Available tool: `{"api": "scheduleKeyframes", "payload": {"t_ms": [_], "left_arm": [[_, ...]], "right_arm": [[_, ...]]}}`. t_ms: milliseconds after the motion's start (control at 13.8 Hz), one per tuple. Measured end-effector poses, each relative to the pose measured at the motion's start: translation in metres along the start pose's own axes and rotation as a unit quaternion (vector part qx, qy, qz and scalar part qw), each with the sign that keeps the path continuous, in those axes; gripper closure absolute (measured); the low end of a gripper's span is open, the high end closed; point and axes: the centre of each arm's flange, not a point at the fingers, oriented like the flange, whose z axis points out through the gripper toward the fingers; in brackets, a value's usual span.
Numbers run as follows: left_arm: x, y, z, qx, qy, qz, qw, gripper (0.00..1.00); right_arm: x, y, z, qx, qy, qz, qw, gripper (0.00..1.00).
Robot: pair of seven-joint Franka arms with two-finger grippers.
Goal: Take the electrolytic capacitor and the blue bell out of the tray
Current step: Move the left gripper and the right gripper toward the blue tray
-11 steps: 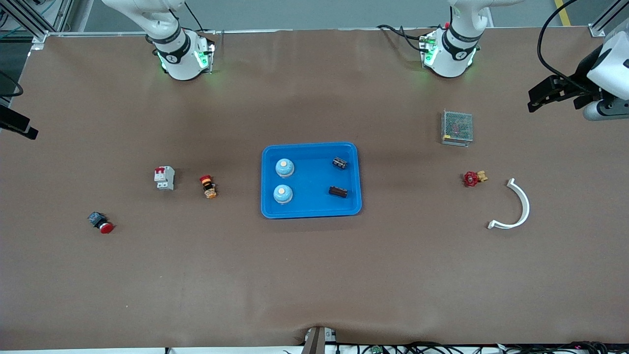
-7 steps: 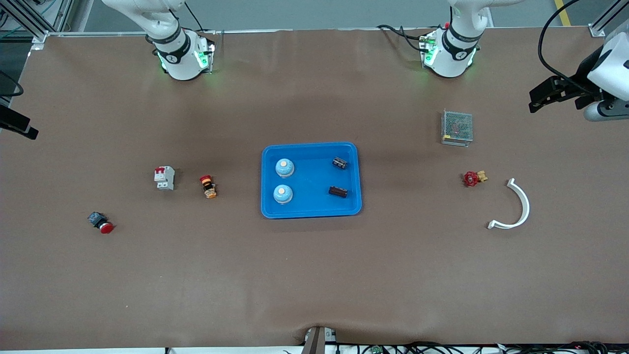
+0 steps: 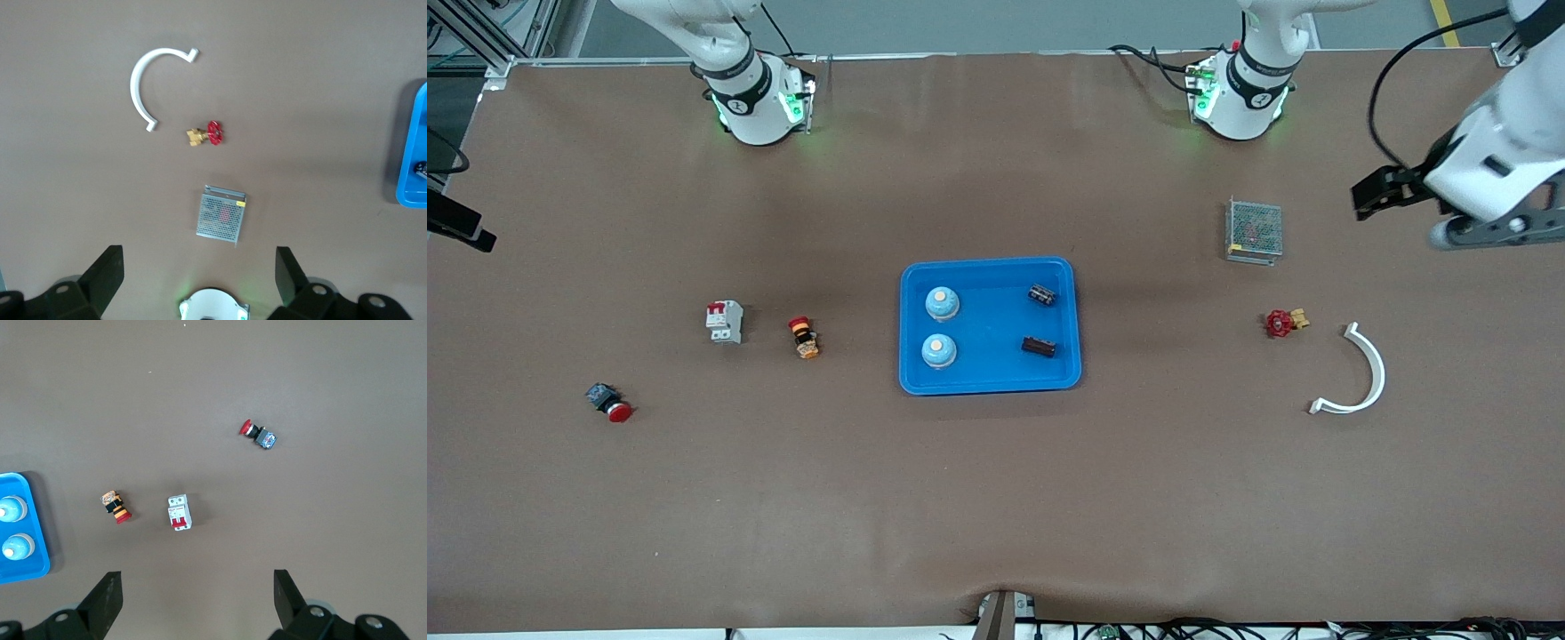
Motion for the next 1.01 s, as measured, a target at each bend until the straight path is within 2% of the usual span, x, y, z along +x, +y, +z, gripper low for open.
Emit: {"api": "scheduleKeyframes", "payload": {"t_ms": [144, 433, 650, 722, 867, 1011], "left_arm": [[0.009, 0.03, 0.028, 0.006, -0.022, -0.014, 1.0, 0.0], [0.014, 0.088, 0.079, 0.007, -0.017, -0.062, 0.998, 0.0], [0.009, 0.13, 0.126, -0.014, -0.005, -0.125, 0.992, 0.0], [0.006, 0.146, 0.141, -0.02, -0.004, -0.152, 0.988, 0.0], [0.003, 0.182, 0.168, -0.033, -0.004, -0.208, 0.977, 0.0], [0.004, 0.219, 0.192, -0.056, -0.007, -0.26, 0.964, 0.0]], "right_arm": [[0.0, 0.0, 0.0, 0.0, 0.001, 0.0, 1.0, 0.0], [0.01, -0.003, 0.011, 0.005, 0.003, 0.008, 1.0, 0.0], [0.032, -0.008, 0.04, 0.016, 0.002, 0.077, 0.997, 0.0], [0.043, -0.012, 0.053, 0.021, 0.01, 0.109, 0.994, 0.0], [0.055, -0.033, 0.078, 0.021, 0.018, 0.155, 0.987, 0.0], [0.056, -0.077, 0.104, 0.019, 0.01, 0.206, 0.978, 0.0]]}}
